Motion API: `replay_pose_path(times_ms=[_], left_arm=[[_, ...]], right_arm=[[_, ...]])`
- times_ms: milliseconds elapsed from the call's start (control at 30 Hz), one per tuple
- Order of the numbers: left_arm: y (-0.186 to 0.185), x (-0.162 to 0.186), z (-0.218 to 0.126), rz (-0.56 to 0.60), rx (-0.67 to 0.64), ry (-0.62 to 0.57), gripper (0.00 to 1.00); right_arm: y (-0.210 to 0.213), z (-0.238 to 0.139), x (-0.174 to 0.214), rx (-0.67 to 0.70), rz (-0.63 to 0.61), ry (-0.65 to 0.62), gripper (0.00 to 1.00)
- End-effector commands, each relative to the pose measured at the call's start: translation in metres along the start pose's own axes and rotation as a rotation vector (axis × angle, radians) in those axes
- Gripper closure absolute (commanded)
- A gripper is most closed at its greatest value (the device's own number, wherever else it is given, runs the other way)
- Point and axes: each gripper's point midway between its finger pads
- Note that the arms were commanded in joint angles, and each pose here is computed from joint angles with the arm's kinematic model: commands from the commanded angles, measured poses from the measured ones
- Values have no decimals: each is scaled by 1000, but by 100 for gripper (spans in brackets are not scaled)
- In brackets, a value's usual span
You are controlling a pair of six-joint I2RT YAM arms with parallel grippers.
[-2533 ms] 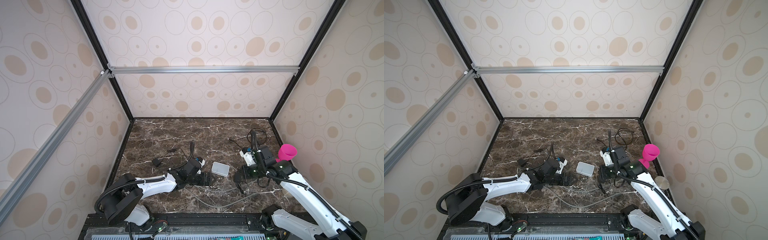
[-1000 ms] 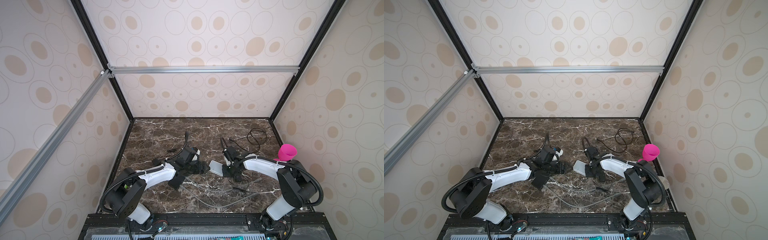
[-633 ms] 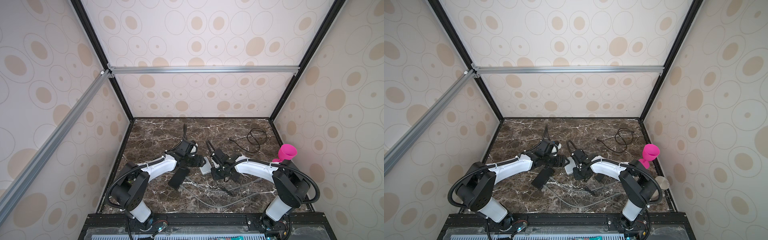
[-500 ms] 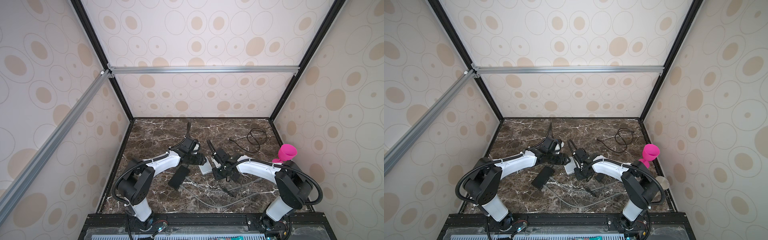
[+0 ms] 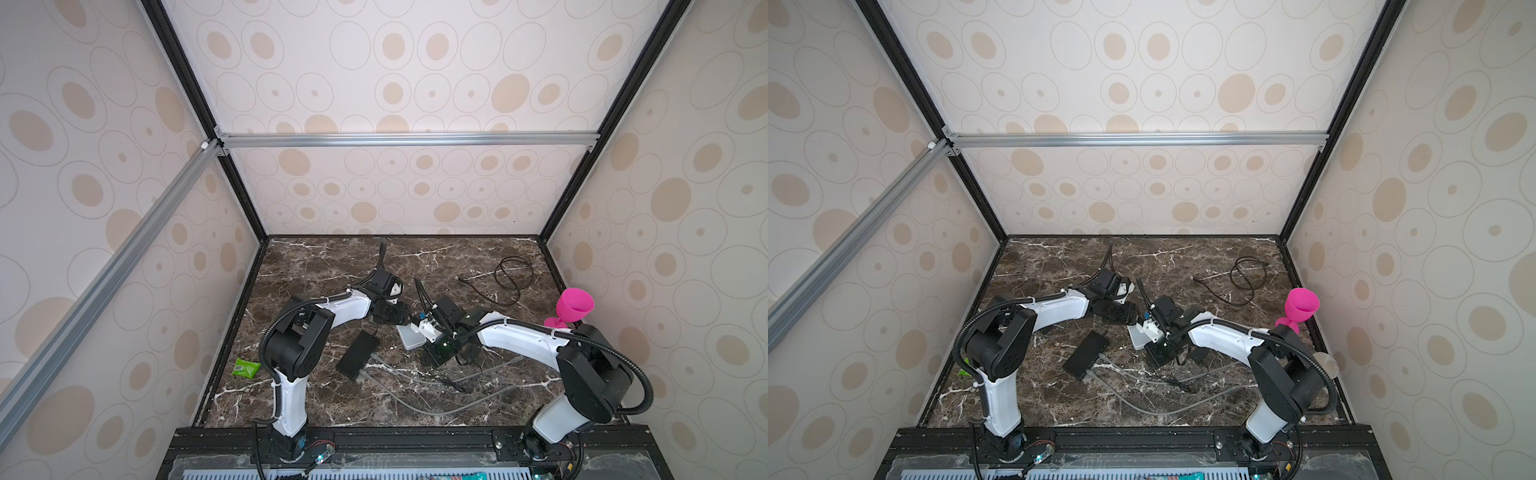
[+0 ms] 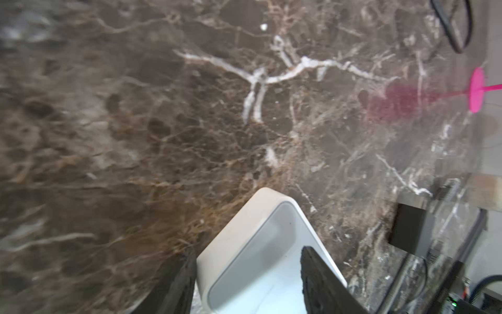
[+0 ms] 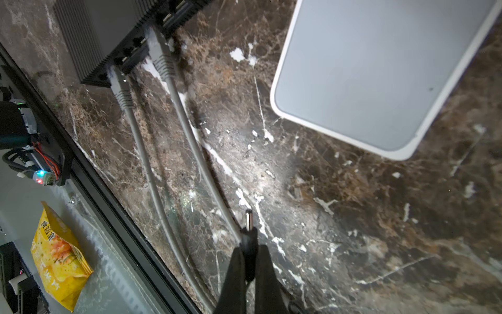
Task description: Insert the plug into the switch port
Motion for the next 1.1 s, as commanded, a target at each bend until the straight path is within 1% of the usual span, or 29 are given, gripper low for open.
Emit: replay_pose_path(times_ms=[0, 100, 333, 433, 533, 600, 633, 667, 700, 767, 833, 967, 1067], left_arm=[[-9, 12, -7, -7, 66, 22, 39], [-8, 24, -11, -23, 97, 30, 39], [-1, 38, -14, -27, 90, 42, 38], [3, 34, -12, -15, 56, 43, 38], [1, 21, -11, 16, 30, 32, 38], [1, 14, -9, 39, 10, 33, 41], [3, 12, -7, 50, -10, 36, 42], [5, 11, -5, 59, -23, 51, 43], [11, 8, -4, 66, -61, 43, 43], [16, 6, -2, 82, -95, 46, 43], [16, 4, -1, 91, -97, 48, 43], [11, 8, 3, 84, -58, 64, 43], [13, 12, 6, 71, -44, 65, 43]], right_arm=[[-15, 5, 17, 15, 41, 75, 100], [-22, 8, 22, 43, 34, 100, 100], [-38, 10, 21, 108, 48, 103, 100], [-41, 15, 19, 111, 61, 103, 100], [-40, 18, 14, 101, 76, 85, 100], [-39, 20, 10, 91, 84, 70, 100], [-39, 20, 8, 88, 87, 63, 100], [-39, 21, 5, 86, 90, 59, 100], [-39, 21, 4, 85, 90, 56, 100], [-40, 22, 0, 87, 94, 48, 100], [-41, 23, -3, 89, 100, 38, 100], [-40, 24, -11, 79, 105, 12, 100], [-44, 23, -15, 100, 115, -4, 100]])
Point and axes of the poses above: each gripper's point midway between its finger pads, its own z axis out along the fingers, its own y axis along the line the jaws close on, x = y × z, and after that the axes turned 9 degrees about -z, right-handed
